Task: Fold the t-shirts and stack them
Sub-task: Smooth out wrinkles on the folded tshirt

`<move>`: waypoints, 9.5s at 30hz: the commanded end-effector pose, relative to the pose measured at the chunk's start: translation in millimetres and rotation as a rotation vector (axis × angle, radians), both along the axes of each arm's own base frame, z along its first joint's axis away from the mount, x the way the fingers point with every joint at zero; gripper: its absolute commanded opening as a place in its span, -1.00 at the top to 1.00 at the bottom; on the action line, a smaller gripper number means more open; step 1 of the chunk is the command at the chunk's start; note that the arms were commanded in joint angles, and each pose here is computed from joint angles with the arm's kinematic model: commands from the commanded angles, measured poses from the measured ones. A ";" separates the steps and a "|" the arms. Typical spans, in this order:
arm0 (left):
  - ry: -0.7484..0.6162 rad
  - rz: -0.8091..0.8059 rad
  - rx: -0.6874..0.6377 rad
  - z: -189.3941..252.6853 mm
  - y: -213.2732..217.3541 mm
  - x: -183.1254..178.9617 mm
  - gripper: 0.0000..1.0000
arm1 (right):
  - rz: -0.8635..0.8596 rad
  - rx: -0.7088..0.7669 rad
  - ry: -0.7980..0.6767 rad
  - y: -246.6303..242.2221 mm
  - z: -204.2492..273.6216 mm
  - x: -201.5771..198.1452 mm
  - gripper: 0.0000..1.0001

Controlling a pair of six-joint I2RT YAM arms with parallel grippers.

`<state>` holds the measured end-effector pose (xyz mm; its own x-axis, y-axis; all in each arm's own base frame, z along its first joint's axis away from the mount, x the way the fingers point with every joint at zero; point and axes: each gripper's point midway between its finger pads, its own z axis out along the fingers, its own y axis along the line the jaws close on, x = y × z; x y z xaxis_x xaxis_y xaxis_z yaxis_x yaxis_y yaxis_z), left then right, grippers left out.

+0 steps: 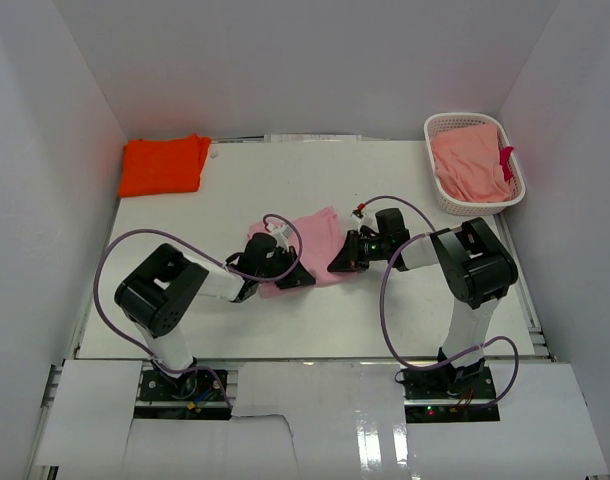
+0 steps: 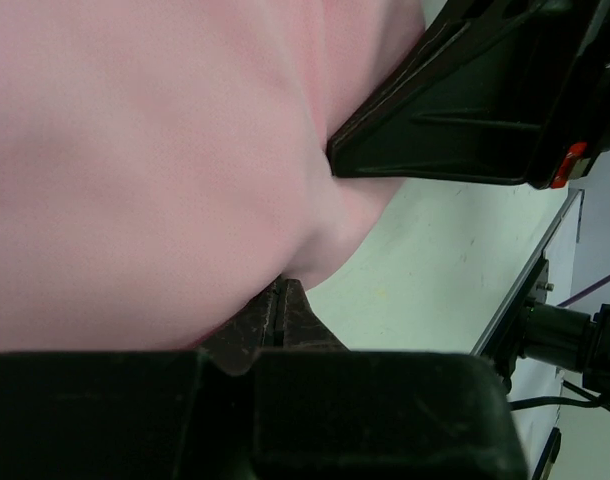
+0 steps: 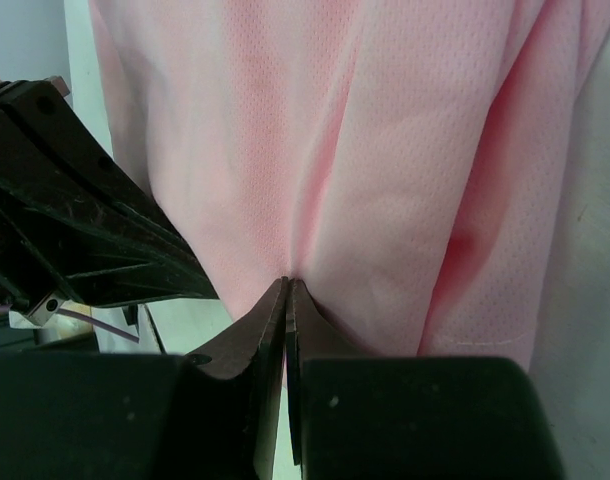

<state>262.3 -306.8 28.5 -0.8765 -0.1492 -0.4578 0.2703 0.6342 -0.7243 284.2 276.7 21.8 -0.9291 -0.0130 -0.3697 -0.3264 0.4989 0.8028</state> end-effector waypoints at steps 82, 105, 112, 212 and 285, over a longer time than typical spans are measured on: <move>-0.143 0.299 0.019 75.7 95.5 133.2 1.00 | -0.025 -0.187 -0.112 6.0 40.1 140.6 0.85; -0.059 0.387 0.202 30.6 126.5 122.1 1.00 | -0.043 -0.230 -0.112 -7.3 27.8 137.2 0.85; -0.044 0.421 0.247 20.3 141.4 113.9 1.00 | -0.060 -0.244 -0.108 -13.2 22.5 141.8 0.84; -0.030 0.389 -0.023 9.1 174.7 93.0 -0.01 | -0.028 -0.031 0.028 -9.4 1.2 140.3 0.85; -0.102 0.324 -0.050 48.9 165.1 146.0 1.00 | -0.185 -0.197 -0.058 -67.4 26.3 139.3 -0.34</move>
<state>402.3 -140.6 54.3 -0.7523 -0.4461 -0.4848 0.0815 0.6672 -0.7404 428.0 213.6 42.7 -0.9082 0.0946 -0.4078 -0.2414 0.6774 0.6948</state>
